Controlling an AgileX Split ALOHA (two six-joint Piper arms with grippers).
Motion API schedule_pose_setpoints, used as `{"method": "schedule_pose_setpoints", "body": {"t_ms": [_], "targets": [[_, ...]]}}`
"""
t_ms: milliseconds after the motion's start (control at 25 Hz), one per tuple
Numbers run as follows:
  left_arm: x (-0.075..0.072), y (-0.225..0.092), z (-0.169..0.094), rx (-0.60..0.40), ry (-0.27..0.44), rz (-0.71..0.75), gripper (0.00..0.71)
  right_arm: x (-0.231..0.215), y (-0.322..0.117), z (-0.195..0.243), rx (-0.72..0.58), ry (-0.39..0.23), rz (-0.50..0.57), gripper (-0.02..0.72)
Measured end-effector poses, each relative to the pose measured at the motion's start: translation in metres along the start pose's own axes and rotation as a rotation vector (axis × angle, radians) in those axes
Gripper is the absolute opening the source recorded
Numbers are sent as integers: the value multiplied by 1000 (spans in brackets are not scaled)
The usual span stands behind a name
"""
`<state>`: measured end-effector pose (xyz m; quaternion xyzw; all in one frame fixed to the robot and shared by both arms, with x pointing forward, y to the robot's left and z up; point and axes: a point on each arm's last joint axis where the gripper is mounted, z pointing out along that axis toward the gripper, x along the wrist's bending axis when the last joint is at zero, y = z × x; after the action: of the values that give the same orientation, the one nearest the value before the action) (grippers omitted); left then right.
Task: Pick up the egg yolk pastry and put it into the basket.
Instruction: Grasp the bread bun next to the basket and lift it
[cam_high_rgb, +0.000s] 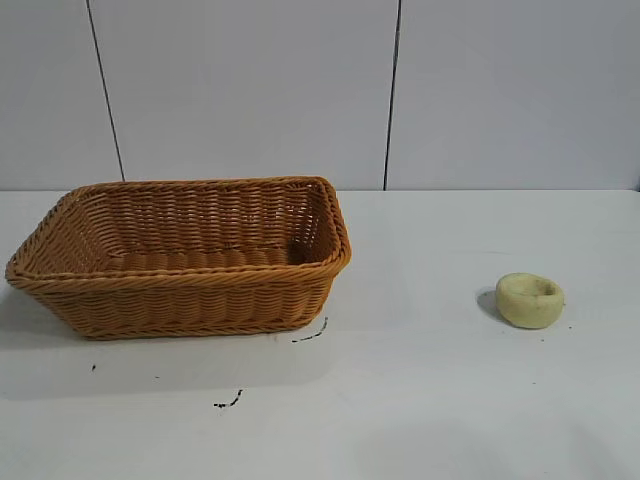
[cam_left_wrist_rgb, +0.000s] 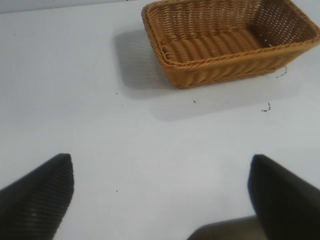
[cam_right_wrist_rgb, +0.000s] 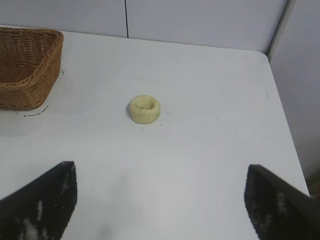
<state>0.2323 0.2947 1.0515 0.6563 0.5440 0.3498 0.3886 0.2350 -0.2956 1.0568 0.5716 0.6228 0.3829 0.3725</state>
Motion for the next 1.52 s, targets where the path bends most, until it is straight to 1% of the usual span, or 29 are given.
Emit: {"method": "schedule_pose_setpoints", "body": {"t_ms": [80,160,280,360,480,680,920,1200,1400,1520], "targets": [[0,0,0,0,0,0,695,0,8,2,32,9,21,633],[0,0,0,0,0,0,695,0,22,11,97,16,47,633],[0,0,0,0,0,0,695,-1,44,33,228,19,84,633],[0,0,0,0,-1,0,695,-3,58,52,321,21,89,633],[0,0,0,0,-1,0,695,-5,76,91,470,21,95,633],[0,0,0,0,-1,0,695,-8,99,160,624,22,94,633],[0,0,0,0,-1,0,695,-12,105,249,805,42,55,633],[0,0,0,0,-1,0,695,-14,106,334,884,60,25,633],[0,0,0,0,-1,0,695,3,99,371,905,97,-30,633],[0,0,0,0,-1,0,695,9,89,388,909,110,-35,633]]}}
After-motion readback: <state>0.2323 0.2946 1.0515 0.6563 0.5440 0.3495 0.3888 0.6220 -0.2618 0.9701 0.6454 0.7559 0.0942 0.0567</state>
